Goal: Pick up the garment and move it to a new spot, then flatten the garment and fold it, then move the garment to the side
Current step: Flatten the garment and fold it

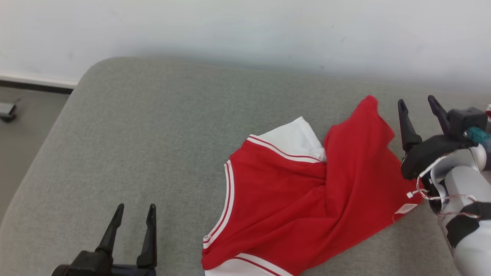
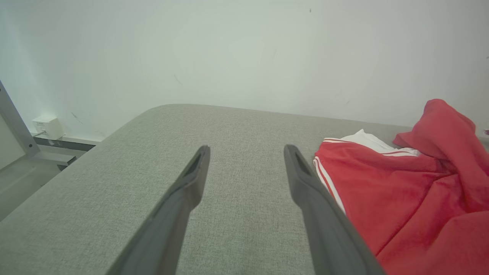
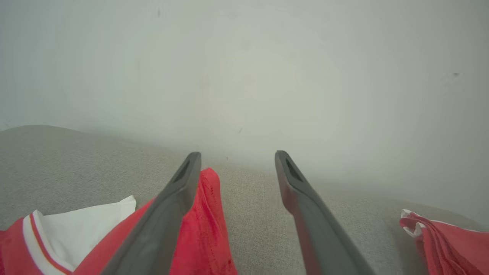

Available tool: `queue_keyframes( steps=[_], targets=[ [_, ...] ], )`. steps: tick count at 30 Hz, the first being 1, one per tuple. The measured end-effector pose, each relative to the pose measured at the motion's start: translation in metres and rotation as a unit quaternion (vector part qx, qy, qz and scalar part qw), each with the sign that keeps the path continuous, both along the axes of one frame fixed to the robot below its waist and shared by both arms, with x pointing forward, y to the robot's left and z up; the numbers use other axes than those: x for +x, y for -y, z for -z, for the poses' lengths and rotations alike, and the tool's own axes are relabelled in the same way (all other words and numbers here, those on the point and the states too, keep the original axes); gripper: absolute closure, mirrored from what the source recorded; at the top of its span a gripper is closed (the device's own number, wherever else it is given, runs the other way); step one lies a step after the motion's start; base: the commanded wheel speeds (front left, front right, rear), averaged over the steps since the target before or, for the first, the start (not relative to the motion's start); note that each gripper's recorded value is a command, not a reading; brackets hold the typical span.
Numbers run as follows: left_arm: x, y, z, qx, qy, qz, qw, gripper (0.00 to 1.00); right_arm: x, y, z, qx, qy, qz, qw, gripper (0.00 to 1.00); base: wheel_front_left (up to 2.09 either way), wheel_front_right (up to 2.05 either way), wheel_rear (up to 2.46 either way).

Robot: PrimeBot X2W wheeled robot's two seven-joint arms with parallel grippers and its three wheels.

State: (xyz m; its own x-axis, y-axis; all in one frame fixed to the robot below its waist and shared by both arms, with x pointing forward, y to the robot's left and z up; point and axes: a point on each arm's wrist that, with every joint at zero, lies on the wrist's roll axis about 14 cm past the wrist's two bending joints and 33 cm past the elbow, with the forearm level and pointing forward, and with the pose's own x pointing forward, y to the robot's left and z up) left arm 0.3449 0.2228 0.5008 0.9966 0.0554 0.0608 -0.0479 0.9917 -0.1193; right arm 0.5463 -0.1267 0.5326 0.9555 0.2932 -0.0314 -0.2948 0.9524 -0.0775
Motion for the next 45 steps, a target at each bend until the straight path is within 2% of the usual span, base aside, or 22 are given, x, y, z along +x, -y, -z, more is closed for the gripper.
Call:
queue_keyframes(
  steps=[10, 19, 27, 33, 45],
  targets=[
    [0.005, 0.014, -0.008, 0.006, 0.014, 0.028, 0.999, 0.0, -0.059, 0.044, -0.028, 0.033, 0.08, 0.034, 0.996, 0.0, 0.0, 0.0, 0.0],
    [0.007, 0.031, -0.013, 0.012, 0.023, 0.056, 0.998, 0.0, -0.13, 0.067, -0.015, 0.062, 0.092, 0.075, 0.991, 0.0, 0.0, 0.0, 0.0],
    [0.003, 0.038, -0.015, 0.014, 0.027, 0.067, 0.997, 0.0, -0.176, 0.074, -0.001, 0.084, 0.084, 0.109, 0.987, 0.0, 0.0, 0.0, 0.0],
    [0.002, 0.04, -0.014, 0.014, 0.025, 0.07, 0.997, 0.0, -0.194, 0.075, 0.013, 0.099, 0.063, 0.126, 0.985, 0.0, 0.0, 0.0, 0.0],
    [-0.002, 0.036, -0.011, 0.011, 0.022, 0.063, 0.998, 0.0, -0.201, 0.055, 0.032, 0.133, 0.029, 0.114, 0.984, 0.0, 0.0, 0.0, 0.0]
  ],
)
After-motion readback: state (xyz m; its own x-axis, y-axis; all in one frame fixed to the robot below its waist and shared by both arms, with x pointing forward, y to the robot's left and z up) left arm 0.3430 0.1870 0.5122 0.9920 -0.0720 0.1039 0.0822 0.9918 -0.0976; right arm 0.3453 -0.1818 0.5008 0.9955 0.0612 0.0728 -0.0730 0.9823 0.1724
